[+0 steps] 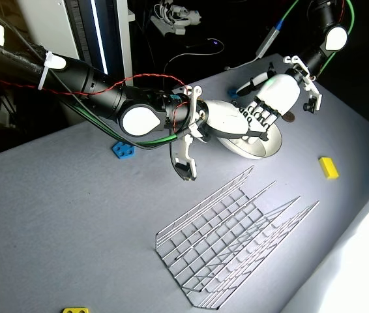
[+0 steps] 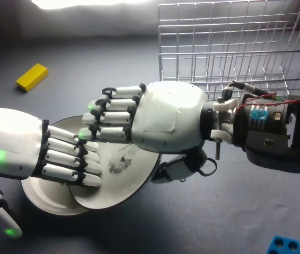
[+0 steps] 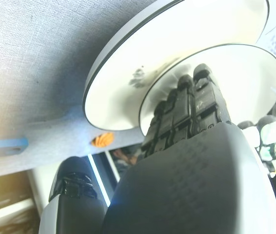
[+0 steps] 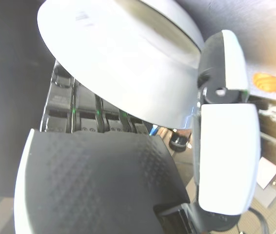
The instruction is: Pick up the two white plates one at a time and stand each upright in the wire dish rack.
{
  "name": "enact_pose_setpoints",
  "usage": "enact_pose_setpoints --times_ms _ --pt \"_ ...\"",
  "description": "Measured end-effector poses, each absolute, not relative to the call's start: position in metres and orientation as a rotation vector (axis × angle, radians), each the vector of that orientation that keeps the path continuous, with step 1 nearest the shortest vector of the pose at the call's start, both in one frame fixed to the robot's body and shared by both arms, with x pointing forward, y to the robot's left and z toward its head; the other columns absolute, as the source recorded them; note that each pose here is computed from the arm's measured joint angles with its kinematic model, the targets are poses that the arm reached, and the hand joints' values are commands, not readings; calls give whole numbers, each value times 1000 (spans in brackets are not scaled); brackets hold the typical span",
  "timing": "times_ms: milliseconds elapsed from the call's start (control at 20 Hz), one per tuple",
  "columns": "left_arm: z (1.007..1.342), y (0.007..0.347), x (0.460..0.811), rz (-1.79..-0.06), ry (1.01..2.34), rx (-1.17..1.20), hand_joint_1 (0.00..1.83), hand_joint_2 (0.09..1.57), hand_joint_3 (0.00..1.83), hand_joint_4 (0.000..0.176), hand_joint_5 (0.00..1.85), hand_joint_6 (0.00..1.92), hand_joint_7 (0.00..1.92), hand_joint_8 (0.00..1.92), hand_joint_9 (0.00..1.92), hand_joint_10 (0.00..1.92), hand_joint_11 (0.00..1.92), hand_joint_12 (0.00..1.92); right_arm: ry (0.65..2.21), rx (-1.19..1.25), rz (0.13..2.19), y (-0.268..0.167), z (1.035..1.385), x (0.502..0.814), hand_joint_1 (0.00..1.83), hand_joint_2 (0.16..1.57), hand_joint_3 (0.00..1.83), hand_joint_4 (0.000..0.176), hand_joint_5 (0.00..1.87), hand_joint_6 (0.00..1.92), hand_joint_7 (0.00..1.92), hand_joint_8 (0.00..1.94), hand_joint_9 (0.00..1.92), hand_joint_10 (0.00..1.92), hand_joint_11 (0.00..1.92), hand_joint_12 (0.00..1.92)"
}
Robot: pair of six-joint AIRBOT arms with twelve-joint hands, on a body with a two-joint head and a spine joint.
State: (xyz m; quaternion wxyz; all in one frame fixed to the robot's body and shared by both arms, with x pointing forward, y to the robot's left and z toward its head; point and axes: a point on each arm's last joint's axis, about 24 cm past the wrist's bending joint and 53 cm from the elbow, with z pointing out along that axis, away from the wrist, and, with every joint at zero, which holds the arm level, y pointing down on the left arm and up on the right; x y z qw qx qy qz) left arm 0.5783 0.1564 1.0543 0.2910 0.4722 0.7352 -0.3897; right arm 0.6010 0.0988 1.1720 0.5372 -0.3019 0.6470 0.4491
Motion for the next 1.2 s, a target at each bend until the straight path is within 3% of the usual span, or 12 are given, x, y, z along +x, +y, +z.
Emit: enact_pose_setpoints --times_ms 200,400,450,550,600,750,900,950,1050,1100,1150,1200 --pt "1055 156 578 -1040 1960 1257 0 1099 0 0 17 5 14 5 1 0 0 0 1542 -718 1067 99 1172 602 1061 1123 17 0 518 23 545 18 504 64 29 1222" --pt "1054 156 579 -1041 1960 1255 0 1099 0 0 35 10 36 11 18 7 4 2 1549 -719 1062 99 1170 602 1044 1175 5 0 809 28 827 15 800 64 309 1138" --pt "1055 156 579 -1042 1960 1252 0 1097 0 0 40 11 44 13 25 9 8 3 1550 -720 1062 99 1170 602 1070 1188 32 0 801 995 902 13 896 55 426 1101" --pt "1053 156 578 -1049 1966 1242 0 1097 0 0 29 5 26 4 4 1 0 0 1541 -723 1062 99 1172 602 1085 1232 2 0 760 1290 1018 22 1016 65 534 1149" --pt "1053 156 578 -1052 1968 1238 0 1093 0 0 24 2 23 2 4 1 0 0 1528 -730 1058 98 1173 602 1166 1180 0 0 840 1224 948 822 1076 69 604 1127" --pt "1054 156 578 -1059 1969 1228 0 1098 0 0 19 0 11 0 0 0 0 0 1514 -734 1054 97 1177 602 1163 1204 3 25 789 1314 846 1165 1089 57 609 1176" --pt "1057 156 581 -1069 1977 1195 0 1095 0 0 25 3 26 6 8 3 0 0 1501 -730 1050 96 1185 605 1170 1194 0 26 812 1284 868 1129 1107 50 647 1119" --pt "1060 156 581 -1077 1979 1175 0 1094 0 0 31 5 31 7 13 5 0 0 1497 -724 1053 96 1188 606 1118 1201 0 0 813 1235 882 576 1091 37 620 1121" --pt "1070 157 584 -1097 1982 1121 0 1093 0 0 24 1 20 2 2 0 0 0 1489 -711 1062 95 1195 607 1108 1198 0 0 822 1211 1023 140 1106 28 632 1101" --pt "1075 159 587 -1090 1979 1110 0 1094 0 0 20 0 15 0 0 0 0 0 1485 -706 1067 95 1198 607 1112 1192 1 0 830 1197 1061 72 1119 25 662 1074" --pt "1079 161 589 -1085 1978 1104 0 1095 0 0 31 4 24 4 8 3 0 0 1482 -705 1068 95 1200 607 1179 1137 44 0 871 1182 984 795 1133 23 696 1043" --pt "1089 167 593 -1074 1976 1075 0 1096 0 0 30 4 23 3 1 0 0 0 1480 -700 1074 95 1203 606 1126 1179 12 0 839 1192 940 450 1118 12 685 1058"
